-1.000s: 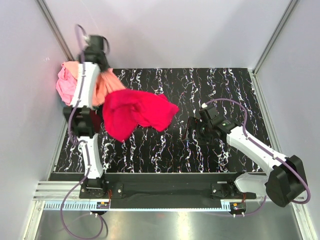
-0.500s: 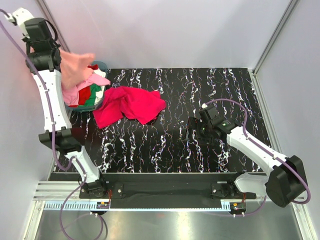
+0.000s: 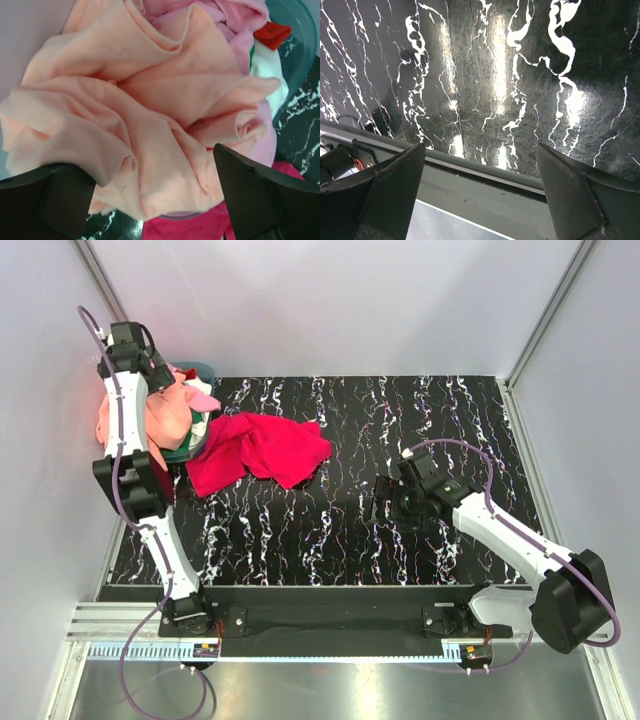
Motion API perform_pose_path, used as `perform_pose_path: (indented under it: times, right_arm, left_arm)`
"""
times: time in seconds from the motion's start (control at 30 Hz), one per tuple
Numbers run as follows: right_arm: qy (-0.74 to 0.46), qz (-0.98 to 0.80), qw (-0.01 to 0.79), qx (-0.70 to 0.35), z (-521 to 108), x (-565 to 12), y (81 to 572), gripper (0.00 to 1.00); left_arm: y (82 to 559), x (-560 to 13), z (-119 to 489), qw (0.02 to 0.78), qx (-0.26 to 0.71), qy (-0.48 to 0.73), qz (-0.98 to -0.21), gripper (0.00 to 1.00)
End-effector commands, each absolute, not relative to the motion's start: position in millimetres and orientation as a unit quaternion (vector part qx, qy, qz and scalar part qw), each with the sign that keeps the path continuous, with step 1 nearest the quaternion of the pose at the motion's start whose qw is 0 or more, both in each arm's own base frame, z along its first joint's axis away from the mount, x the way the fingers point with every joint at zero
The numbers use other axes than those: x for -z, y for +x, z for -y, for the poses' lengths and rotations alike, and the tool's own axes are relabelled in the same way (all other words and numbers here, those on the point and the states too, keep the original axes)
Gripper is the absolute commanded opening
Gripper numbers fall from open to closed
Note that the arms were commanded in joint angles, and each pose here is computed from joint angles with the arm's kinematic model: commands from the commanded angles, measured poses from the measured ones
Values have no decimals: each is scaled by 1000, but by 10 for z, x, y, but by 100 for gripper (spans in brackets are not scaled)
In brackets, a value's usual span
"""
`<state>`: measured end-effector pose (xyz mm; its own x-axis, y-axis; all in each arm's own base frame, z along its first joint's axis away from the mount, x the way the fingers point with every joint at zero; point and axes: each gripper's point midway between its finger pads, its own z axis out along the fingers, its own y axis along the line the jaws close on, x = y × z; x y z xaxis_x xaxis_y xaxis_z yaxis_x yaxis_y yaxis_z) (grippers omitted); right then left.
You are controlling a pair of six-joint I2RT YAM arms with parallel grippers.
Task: Fold and stack the t-shirts
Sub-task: Move the tshirt to the center of the board
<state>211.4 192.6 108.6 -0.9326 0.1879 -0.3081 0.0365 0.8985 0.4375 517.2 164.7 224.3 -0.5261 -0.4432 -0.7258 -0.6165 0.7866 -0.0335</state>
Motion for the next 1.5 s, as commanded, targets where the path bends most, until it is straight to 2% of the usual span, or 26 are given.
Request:
perform_pose_path:
  times: [0.0,0.13,0.17,0.2,0.3,0.4,0.43,0.5,0.53,0.7,0.73,0.93,1.07,1.27,1.47]
  right_arm:
    - [42,-954,172,-241,-2061,-1176,2142,100]
    - [36,-961,161,-224,-2071,-1161,2175,100]
    - [38,-961,161,-220,-2071,-1155,2207,100]
    - [37,-961,160,-222,-2123,-1161,2257,100]
    - [23,-956,156,-246,-2373,-1242,2392,100]
    - [1,-958,150,-245,-2594,-1220,2535,100]
    - [-5,-951,164,-261,-2720,-1369,2671,100]
    - [-12,-948,165,-273,-2930,-1413,2894,100]
    - [-11,-947,164,-276,-2995,-1411,2976,100]
    - [-14,-943,139,-303,-3467,-1274,3388,98]
    - [-13,-942,134,-306,-3524,-1240,3431,97]
    - [-35,-950,108,-291,-3955,-895,3420,93]
    - [-26,-952,107,-287,-4189,-688,3387,90]
    - [13,-956,131,-262,-4323,-474,3600,86]
    - [45,-962,161,-214,-4335,-278,3857,80]
  left_arm:
    - [4942,-3220,-1530,465,-80,-300,-829,99]
    - [4607,-3003,-1230,376,15,-337,-863,99]
    - [4462,-3106,-1103,382,24,-328,-864,99]
    - [4422,-2819,-1068,364,10,-326,-872,99]
    - [4227,-2870,-967,396,-27,-301,-867,99]
    - [3953,-2683,-987,352,-62,-304,-883,99]
    - [3860,-2504,-933,331,-64,-298,-893,99]
    - [3788,-2553,-820,355,-44,-282,-890,99]
    - [3694,-2367,-766,338,-40,-276,-899,99]
    - [3341,-2275,-498,341,-10,-254,-905,99]
    - [3237,-2128,-405,326,-4,-242,-914,99]
    - [2869,-2058,76,352,71,-196,-912,99]
    - [2637,-2073,101,374,71,-192,-904,99]
    - [2326,-1903,3,378,42,-199,-903,99]
    - [2296,-2087,41,418,57,-183,-888,99]
